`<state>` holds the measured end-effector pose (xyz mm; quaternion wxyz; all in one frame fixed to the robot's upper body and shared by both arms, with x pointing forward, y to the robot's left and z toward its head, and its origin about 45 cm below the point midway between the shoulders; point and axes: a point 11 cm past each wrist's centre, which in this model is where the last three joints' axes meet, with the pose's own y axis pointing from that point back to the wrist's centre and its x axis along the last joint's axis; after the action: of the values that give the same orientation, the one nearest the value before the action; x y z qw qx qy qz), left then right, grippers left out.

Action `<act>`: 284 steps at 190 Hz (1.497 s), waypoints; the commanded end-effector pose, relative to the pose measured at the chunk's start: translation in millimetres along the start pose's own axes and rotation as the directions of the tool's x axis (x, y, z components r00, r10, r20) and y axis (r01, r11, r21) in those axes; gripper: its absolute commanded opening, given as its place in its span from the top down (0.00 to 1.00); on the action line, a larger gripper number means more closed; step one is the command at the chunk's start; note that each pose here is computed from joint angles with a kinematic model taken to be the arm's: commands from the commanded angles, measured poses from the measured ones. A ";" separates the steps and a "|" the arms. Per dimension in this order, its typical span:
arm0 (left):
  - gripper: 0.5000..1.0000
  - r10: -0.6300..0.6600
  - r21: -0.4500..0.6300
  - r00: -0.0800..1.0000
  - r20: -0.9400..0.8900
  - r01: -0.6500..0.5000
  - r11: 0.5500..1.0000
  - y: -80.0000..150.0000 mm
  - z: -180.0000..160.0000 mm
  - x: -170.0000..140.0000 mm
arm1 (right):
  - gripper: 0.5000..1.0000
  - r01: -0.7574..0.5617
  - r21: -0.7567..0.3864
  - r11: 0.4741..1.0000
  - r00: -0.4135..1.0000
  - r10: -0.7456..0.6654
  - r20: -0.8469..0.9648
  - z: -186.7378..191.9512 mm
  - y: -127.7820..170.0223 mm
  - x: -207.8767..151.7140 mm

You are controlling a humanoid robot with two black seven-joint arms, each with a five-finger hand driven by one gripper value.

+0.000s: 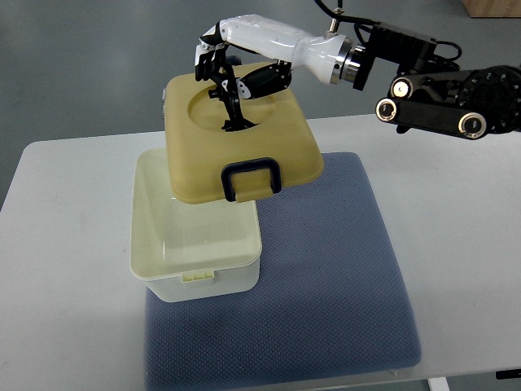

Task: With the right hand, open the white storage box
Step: 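Carry the lid beside the box and lower it onto the cushion, then release the lid handle and withdraw the right hand away from the table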

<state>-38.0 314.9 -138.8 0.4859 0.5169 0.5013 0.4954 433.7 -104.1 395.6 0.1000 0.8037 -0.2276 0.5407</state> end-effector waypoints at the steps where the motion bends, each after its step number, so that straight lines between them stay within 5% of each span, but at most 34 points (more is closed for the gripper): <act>1: 0.00 -0.001 0.000 1.000 0.001 0.001 1.000 0.0 0.0 -0.2 | 1.00 -0.003 -0.037 0.999 1.000 0.003 -0.007 10.3 33.1 17.2; 34: 0.00 0.000 0.002 1.000 0.001 0.000 1.000 0.0 -0.2 -0.1 | 1.00 0.023 -0.114 0.993 1.000 -0.025 -0.016 32.7 88.7 20.5; 87: 0.00 -0.001 0.035 1.000 0.001 0.001 0.999 0.1 -4.0 -0.2 | 1.00 0.141 -0.269 0.953 0.990 -0.134 0.045 77.4 164.2 -52.4; 156: 0.00 0.000 0.057 1.000 0.001 0.000 0.998 0.2 -6.4 -0.1 | 1.00 0.148 -0.239 0.960 0.988 -0.134 0.072 78.2 151.5 -132.7; 161: 0.00 0.000 0.057 1.000 0.001 0.000 0.998 0.2 -6.4 -0.1 | 0.72 0.141 -0.241 0.960 0.989 -0.128 0.068 79.7 149.1 -137.7; 167: 0.00 -0.001 0.057 1.000 0.001 0.001 0.998 0.2 -6.4 -0.2 | 0.50 0.136 -0.239 0.962 0.990 -0.123 0.066 79.8 145.8 -143.6; 185: 0.00 -0.001 0.057 1.000 0.001 0.001 0.998 0.2 -6.4 -0.2 | 0.41 0.136 -0.218 0.967 0.990 -0.121 0.077 75.5 134.0 -158.3; 202: 0.00 -0.001 0.058 1.000 0.000 0.001 0.998 0.2 -7.3 -0.3 | 0.21 0.147 -0.210 0.967 0.987 -0.128 0.099 72.8 130.7 -170.8; 262: 0.00 0.002 0.059 1.000 -0.002 -0.001 0.998 0.2 -8.0 0.4 | 0.15 0.192 -0.234 0.953 0.978 -0.165 0.132 76.0 147.4 -188.1; 284: 0.00 0.000 0.059 1.000 -0.003 0.000 0.998 0.2 -8.0 0.2 | 0.15 0.226 -0.276 0.934 0.974 -0.209 0.091 86.7 174.6 -178.7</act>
<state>-46.1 315.2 -138.3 0.4697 0.5308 0.5161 0.4809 367.3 -221.1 180.3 0.2408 0.8285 -0.2217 0.4544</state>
